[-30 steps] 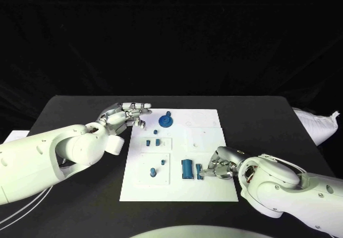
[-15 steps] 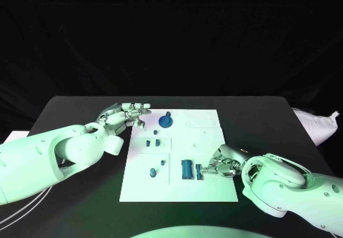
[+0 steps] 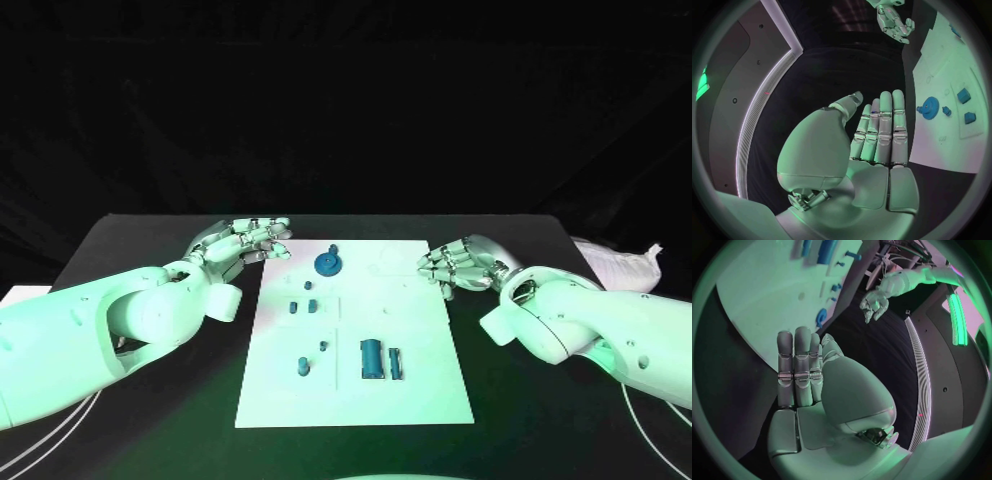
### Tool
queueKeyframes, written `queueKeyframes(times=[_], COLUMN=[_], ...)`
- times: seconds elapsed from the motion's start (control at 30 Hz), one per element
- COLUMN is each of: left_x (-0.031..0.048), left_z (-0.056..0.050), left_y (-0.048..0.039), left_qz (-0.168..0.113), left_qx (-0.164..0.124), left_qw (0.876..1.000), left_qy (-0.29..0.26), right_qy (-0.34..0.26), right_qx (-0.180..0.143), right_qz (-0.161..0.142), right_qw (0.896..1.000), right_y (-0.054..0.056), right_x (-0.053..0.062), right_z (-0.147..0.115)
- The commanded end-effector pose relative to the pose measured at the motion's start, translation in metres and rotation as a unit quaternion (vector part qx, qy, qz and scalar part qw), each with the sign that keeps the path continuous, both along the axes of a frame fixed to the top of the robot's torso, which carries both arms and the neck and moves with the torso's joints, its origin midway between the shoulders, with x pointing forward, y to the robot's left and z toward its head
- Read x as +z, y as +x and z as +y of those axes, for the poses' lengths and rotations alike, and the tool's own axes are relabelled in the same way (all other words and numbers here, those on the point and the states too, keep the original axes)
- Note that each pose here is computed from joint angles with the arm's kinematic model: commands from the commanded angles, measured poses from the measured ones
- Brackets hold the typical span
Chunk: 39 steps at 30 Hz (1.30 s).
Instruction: Assemble the parts on the task board
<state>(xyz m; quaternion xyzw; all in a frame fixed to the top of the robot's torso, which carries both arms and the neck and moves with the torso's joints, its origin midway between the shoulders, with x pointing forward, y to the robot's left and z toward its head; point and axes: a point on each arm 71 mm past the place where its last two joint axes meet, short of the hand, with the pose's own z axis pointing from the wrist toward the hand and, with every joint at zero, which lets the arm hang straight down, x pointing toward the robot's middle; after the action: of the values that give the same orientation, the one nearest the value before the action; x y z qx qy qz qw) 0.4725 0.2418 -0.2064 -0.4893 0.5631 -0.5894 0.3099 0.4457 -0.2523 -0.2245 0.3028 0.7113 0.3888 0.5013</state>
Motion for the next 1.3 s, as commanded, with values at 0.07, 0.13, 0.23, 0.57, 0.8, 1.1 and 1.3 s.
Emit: queueKeyframes(times=[0.07,0.13,0.23,0.57,0.8,1.1,1.3], left_x=[0.0002,-0.0009,-0.0029,-0.0076,-0.0103,-0.0151,-0.0177], left_z=[0.008,0.01,0.012,0.009,0.004,-0.015,-0.035], left_y=[0.0085,0.0125,0.0196,0.0377,0.0358,0.0216,0.0034], left_qz=[-0.02,-0.024,-0.03,-0.042,-0.031,-0.043,-0.061], left_qx=[0.031,0.038,0.054,0.105,0.088,0.116,0.147], left_qw=[0.999,0.999,0.998,0.993,0.995,0.991,0.984], left_qy=[-0.008,-0.006,-0.001,0.019,0.021,0.048,0.077], right_qy=[0.163,0.185,0.21,0.237,0.213,0.242,0.26], right_qx=[-0.046,-0.051,-0.05,-0.041,-0.064,-0.094,-0.125], right_qz=[-0.027,-0.028,-0.031,-0.036,-0.034,-0.05,-0.057], right_qw=[0.985,0.981,0.976,0.97,0.974,0.964,0.956], right_y=[0.02,0.028,0.04,0.066,0.067,0.048,0.027], right_x=[0.008,0.008,0.007,-0.001,-0.004,-0.002,-0.001], right_z=[-0.01,-0.012,-0.011,-0.002,0.0,0.026,0.05])
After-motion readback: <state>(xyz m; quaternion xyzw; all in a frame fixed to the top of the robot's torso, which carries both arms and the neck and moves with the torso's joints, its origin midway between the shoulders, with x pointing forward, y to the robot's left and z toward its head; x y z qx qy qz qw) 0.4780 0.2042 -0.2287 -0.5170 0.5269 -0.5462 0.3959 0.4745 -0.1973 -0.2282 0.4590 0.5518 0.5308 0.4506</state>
